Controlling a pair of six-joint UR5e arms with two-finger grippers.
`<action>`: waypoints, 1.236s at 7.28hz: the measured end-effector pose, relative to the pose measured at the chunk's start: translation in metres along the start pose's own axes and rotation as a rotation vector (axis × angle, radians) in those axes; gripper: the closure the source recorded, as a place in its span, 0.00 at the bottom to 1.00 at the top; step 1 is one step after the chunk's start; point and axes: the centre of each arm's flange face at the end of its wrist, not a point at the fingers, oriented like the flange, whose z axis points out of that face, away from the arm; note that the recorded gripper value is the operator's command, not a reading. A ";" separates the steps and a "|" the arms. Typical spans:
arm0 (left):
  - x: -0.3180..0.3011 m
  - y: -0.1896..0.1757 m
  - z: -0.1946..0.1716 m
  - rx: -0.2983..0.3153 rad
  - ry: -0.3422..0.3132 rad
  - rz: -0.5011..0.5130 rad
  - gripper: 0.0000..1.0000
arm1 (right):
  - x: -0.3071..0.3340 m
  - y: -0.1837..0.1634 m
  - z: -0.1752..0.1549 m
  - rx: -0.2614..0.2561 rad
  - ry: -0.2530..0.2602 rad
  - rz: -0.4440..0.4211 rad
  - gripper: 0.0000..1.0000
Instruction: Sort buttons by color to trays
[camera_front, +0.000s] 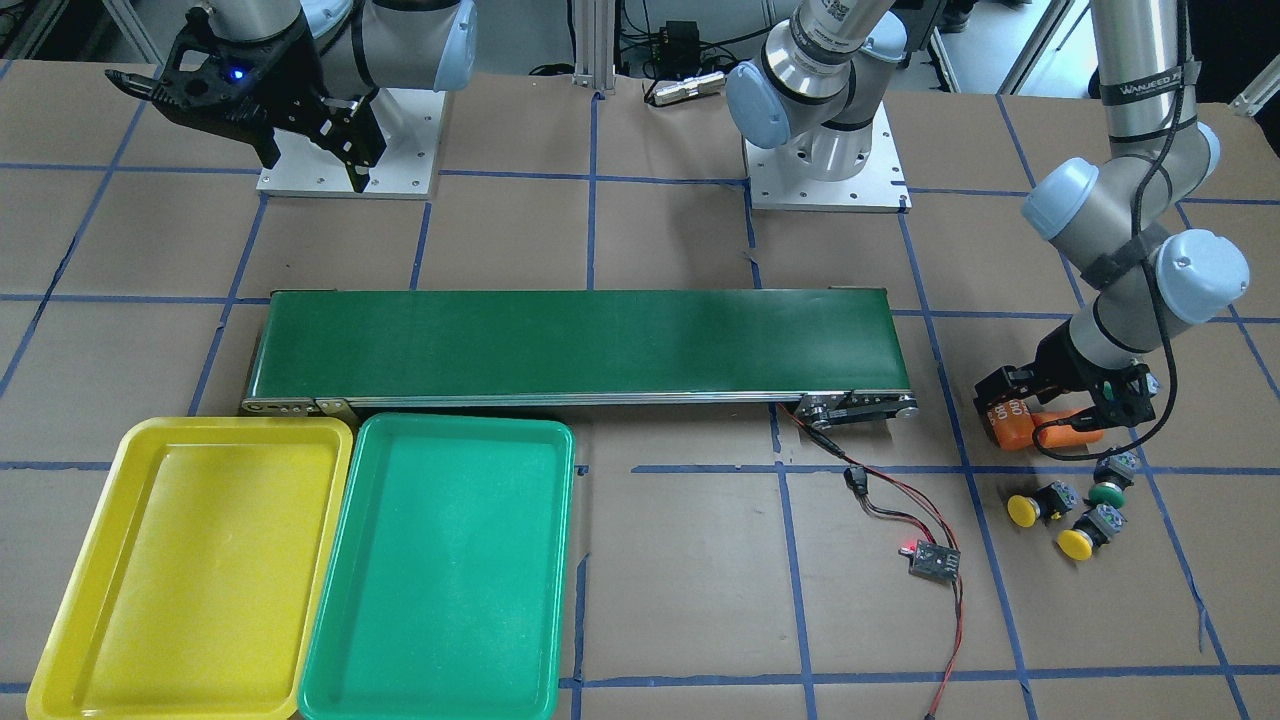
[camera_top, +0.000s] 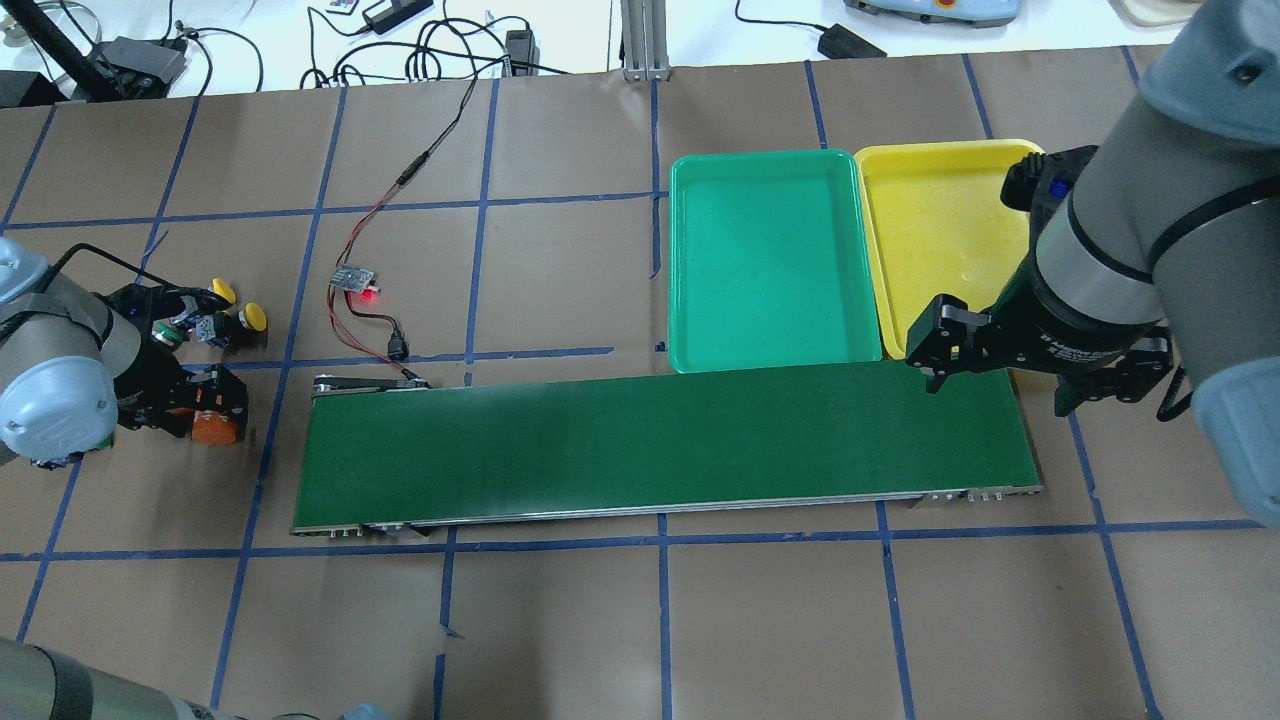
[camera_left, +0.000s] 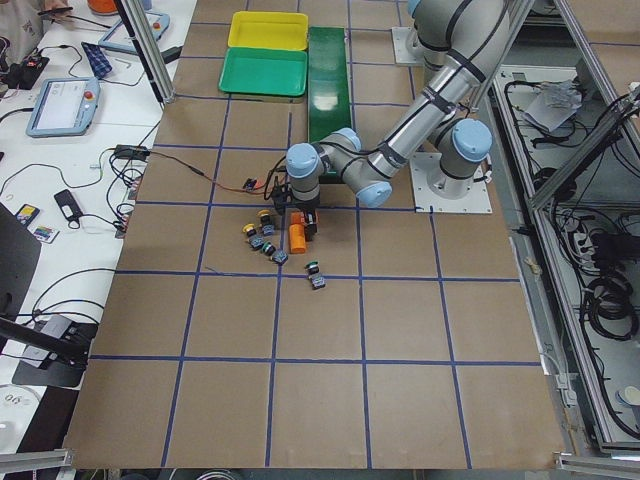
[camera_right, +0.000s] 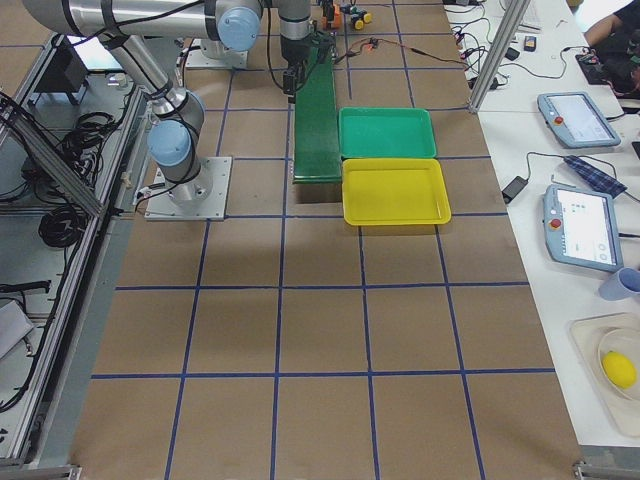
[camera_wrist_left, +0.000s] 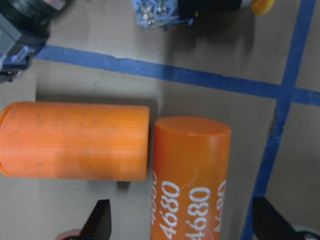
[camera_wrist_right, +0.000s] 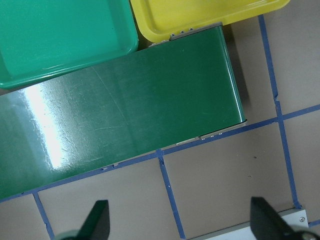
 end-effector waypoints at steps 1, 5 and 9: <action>0.000 0.000 -0.006 0.009 -0.018 0.003 1.00 | 0.000 0.000 -0.001 0.001 0.000 0.000 0.00; 0.029 0.005 -0.068 0.031 -0.042 0.184 1.00 | 0.000 0.003 -0.002 0.004 -0.003 0.000 0.00; 0.145 0.049 -0.121 -0.007 -0.033 0.818 1.00 | 0.001 0.007 -0.003 0.008 -0.005 -0.001 0.00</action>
